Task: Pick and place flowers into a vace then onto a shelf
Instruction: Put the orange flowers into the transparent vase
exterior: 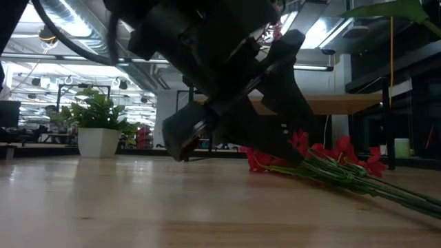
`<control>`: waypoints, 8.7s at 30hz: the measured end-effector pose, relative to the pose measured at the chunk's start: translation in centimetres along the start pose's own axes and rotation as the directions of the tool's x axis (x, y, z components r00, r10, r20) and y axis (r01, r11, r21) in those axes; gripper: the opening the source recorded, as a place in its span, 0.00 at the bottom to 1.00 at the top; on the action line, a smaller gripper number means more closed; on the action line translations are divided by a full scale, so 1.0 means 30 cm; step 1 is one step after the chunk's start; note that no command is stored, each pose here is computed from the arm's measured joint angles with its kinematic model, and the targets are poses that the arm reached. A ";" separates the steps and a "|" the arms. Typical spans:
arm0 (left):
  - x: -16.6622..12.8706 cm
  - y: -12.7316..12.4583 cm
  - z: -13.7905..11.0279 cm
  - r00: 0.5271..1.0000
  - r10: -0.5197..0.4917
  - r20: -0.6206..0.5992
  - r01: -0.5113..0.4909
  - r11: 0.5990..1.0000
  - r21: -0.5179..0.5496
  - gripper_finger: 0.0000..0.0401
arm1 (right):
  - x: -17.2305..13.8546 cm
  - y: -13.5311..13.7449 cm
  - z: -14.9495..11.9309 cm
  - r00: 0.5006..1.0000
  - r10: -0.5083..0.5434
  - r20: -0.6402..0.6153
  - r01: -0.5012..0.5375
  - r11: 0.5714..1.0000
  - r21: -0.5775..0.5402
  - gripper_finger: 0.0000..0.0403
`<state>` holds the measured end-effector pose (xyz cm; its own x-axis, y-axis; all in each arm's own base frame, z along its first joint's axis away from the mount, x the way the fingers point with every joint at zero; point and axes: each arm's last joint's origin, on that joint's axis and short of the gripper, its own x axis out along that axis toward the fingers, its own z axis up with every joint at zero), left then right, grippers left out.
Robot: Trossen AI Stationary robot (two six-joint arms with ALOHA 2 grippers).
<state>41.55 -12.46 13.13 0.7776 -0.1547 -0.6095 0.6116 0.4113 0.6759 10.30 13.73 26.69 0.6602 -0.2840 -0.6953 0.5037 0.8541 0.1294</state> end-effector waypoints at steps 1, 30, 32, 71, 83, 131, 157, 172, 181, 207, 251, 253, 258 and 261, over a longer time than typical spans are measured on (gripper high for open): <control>0.000 0.003 -0.005 1.000 0.002 -0.004 -0.002 1.000 -0.011 0.43 | 0.000 0.000 0.000 1.000 0.000 0.002 0.000 1.000 0.000 0.04; 0.086 0.007 -0.150 0.991 -0.094 0.097 0.106 0.985 -0.137 0.40 | 0.000 0.003 0.003 1.000 0.009 0.027 -0.009 1.000 0.009 0.04; 0.088 0.017 -0.147 0.992 -0.056 0.111 0.070 0.990 -0.121 0.39 | 0.000 0.003 0.003 1.000 0.009 0.027 -0.009 1.000 0.009 0.04; 0.089 0.086 -0.239 0.988 0.005 0.152 0.010 0.996 -0.094 0.33 | 0.000 0.008 0.003 0.999 0.020 0.026 -0.020 1.000 0.020 0.04; 0.150 0.035 -0.252 0.986 0.004 0.167 0.028 0.981 -0.190 0.01 | 0.000 0.010 0.005 0.998 0.024 0.050 -0.025 0.999 0.024 0.04; -0.135 0.120 -0.082 0.993 -0.082 -0.084 0.068 0.985 -0.158 0.03 | 0.000 0.011 0.004 0.998 0.024 0.053 -0.024 1.000 -0.001 0.04; 0.022 0.065 -0.130 0.991 0.057 -0.123 -0.052 0.998 0.046 0.41 | 0.003 0.018 0.001 0.998 0.028 0.050 -0.029 1.000 0.006 0.04; 0.078 0.039 -0.218 0.996 -0.048 -0.072 0.043 0.997 -0.067 0.40 | 0.004 0.017 0.000 0.998 0.028 0.051 -0.028 1.000 0.005 0.04; 0.083 0.044 -0.261 0.995 -0.086 -0.054 0.072 0.973 -0.219 0.07 | 0.004 0.024 0.001 0.998 0.044 0.052 -0.045 0.999 0.023 0.04; -0.204 0.076 -0.071 0.884 -0.016 -0.468 0.023 1.000 0.008 0.01 | 0.013 0.023 0.028 0.978 0.017 0.210 -0.017 1.000 -0.002 0.04; -0.498 0.157 0.004 0.583 0.339 -0.738 0.119 0.864 0.490 0.01 | -0.017 0.026 0.588 0.896 0.239 0.375 -0.186 0.968 -0.171 0.04; -0.504 0.158 0.011 0.581 0.349 -0.735 0.122 0.856 0.503 0.01 | -0.005 0.017 0.605 0.894 0.234 0.381 -0.178 0.968 -0.178 0.04; -0.543 0.178 0.021 0.588 0.368 -0.720 0.098 0.851 0.515 0.01 | 0.024 0.010 0.637 0.885 0.265 0.383 -0.181 0.953 -0.241 0.04; -0.574 0.192 0.027 0.594 0.379 -0.709 0.068 0.855 0.514 0.01 | 0.044 0.015 0.657 0.871 0.307 0.383 -0.226 0.943 -0.243 0.04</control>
<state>31.80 -8.17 27.86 0.5904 0.7013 -0.3996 0.6510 -0.1211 0.7493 22.38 5.15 39.78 0.9431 -0.1520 -0.2957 0.1909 0.9757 0.1073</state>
